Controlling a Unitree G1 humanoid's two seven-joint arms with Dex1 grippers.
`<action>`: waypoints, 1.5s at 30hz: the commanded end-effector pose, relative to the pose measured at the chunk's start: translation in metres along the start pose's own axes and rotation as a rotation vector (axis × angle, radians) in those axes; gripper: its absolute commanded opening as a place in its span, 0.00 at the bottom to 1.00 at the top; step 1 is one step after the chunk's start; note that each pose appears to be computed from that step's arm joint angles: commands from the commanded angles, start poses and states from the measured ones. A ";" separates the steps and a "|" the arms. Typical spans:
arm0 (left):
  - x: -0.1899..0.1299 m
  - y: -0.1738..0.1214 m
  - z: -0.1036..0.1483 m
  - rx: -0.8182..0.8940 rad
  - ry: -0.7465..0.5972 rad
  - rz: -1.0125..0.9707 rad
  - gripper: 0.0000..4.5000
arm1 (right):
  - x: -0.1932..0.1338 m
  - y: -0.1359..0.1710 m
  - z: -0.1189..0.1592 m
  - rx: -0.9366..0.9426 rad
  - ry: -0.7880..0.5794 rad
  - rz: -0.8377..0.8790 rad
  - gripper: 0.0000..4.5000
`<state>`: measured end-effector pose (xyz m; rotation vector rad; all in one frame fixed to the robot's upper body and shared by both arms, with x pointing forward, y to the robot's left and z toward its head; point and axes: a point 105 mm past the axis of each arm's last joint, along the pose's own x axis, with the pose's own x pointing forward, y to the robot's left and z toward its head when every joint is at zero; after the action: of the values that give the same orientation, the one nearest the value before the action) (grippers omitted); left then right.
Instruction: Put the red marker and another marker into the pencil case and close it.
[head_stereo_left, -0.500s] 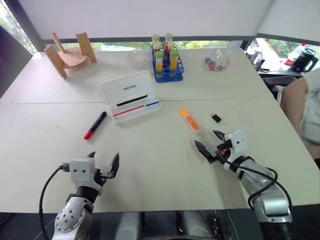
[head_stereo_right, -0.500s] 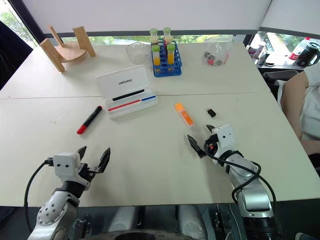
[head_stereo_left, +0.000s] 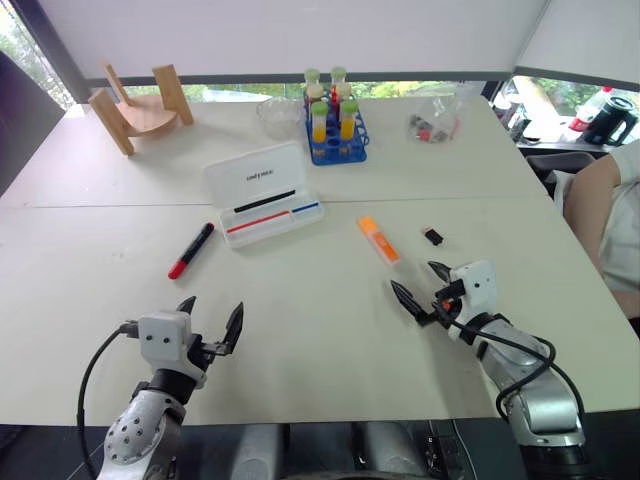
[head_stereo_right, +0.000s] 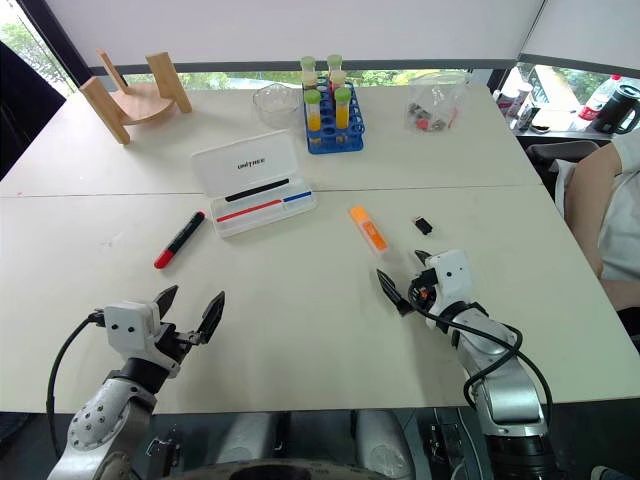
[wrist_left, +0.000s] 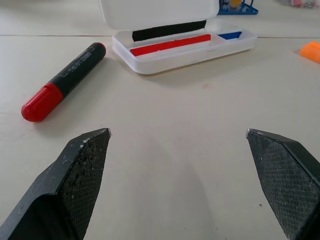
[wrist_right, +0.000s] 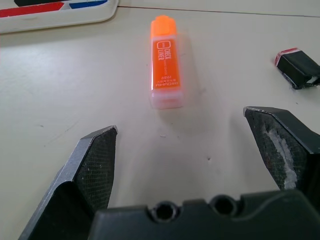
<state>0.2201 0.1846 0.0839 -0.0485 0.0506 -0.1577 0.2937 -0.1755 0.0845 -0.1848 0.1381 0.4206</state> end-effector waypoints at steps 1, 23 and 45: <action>-0.001 0.003 0.006 -0.003 -0.025 0.015 1.00 | -0.001 -0.007 0.021 -0.043 -0.067 -0.001 0.99; 0.074 0.036 0.077 0.261 0.053 -0.660 1.00 | -0.009 0.011 0.088 -0.164 -0.025 0.547 0.99; 0.171 0.007 0.032 0.397 0.246 -0.911 1.00 | 0.000 0.013 0.130 -0.254 -0.129 0.513 0.99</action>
<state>0.3876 0.1636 0.1052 0.3175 0.2441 -1.0952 0.3045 -0.1391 0.1951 -0.3598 0.0628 0.9605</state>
